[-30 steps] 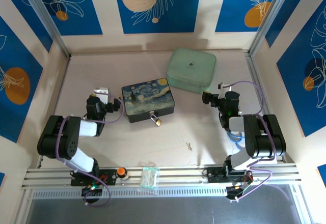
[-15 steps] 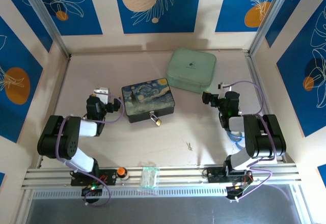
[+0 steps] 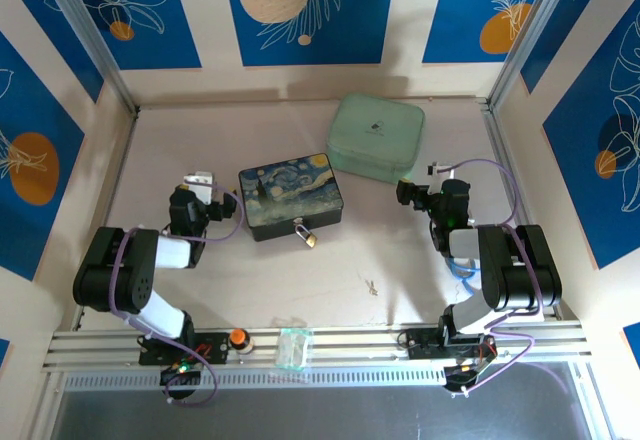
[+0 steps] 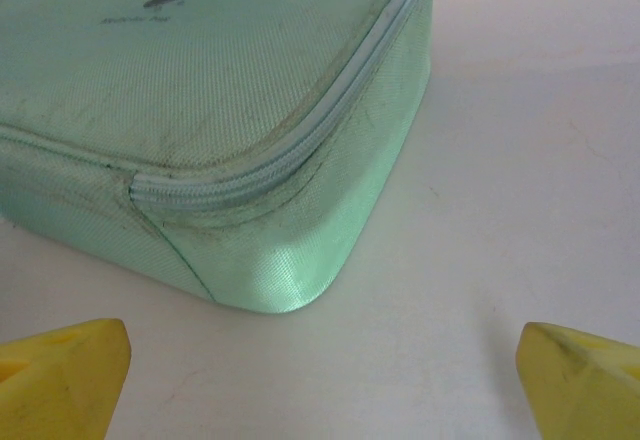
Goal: Unlock the padlock with the key
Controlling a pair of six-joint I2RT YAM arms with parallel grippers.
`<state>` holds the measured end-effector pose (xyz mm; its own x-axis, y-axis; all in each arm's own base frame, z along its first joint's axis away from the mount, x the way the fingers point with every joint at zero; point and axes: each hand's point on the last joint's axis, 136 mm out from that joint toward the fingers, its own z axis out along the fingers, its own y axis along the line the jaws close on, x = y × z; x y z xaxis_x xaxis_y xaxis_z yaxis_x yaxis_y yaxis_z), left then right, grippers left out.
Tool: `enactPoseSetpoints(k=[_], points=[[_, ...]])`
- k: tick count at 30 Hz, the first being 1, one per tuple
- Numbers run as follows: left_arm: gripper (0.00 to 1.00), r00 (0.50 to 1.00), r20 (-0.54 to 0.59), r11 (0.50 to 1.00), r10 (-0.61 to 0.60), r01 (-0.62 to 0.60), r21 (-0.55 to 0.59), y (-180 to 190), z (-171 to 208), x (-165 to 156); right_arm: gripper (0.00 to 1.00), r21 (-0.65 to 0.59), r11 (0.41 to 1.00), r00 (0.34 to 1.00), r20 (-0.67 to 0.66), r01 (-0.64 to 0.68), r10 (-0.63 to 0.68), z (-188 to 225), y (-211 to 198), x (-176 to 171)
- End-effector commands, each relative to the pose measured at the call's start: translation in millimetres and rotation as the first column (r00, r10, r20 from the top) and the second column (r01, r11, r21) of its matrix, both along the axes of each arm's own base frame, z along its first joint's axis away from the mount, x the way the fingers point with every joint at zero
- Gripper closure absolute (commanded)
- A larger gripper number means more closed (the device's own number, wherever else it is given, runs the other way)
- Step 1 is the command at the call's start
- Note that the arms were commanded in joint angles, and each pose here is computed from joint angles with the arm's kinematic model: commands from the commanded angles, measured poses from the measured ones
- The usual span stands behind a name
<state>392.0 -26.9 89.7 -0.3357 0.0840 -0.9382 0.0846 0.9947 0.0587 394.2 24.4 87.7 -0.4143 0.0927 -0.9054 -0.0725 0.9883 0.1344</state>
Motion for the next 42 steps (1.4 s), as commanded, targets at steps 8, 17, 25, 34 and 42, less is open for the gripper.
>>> enactPoseSetpoints(k=[8, 17, 25, 34, 42], points=[[0.00, 0.982, 0.082, 0.982, 0.168, -0.160, -0.103, 26, 71, -18, 0.01, 0.021, 0.998, 0.998, -0.019, -0.062, 0.062, 49, 17, -9], [0.00, 0.999, 0.043, 0.826, -0.002, 0.026, -0.563, -27, 109, -37, 0.01, 0.250, 0.965, 0.981, -0.149, -0.080, 0.120, 84, 36, -36], [0.00, 0.989, 0.012, 0.688, -0.146, 0.111, -0.717, -64, 108, -66, 0.01, 0.490, 0.871, 0.970, -0.224, 0.027, 0.096, 90, 41, -87], [0.00, 0.945, -0.165, 0.768, -0.284, 0.121, -0.629, -143, 75, -118, 0.06, 0.451, 0.889, 0.752, -0.612, 0.079, 0.244, 21, 87, -159], [0.01, 0.916, -0.322, 0.821, -0.240, 0.014, -0.571, -179, 42, -157, 0.27, 0.281, 0.960, 0.641, -0.733, -0.019, 0.227, -24, 114, -219]])
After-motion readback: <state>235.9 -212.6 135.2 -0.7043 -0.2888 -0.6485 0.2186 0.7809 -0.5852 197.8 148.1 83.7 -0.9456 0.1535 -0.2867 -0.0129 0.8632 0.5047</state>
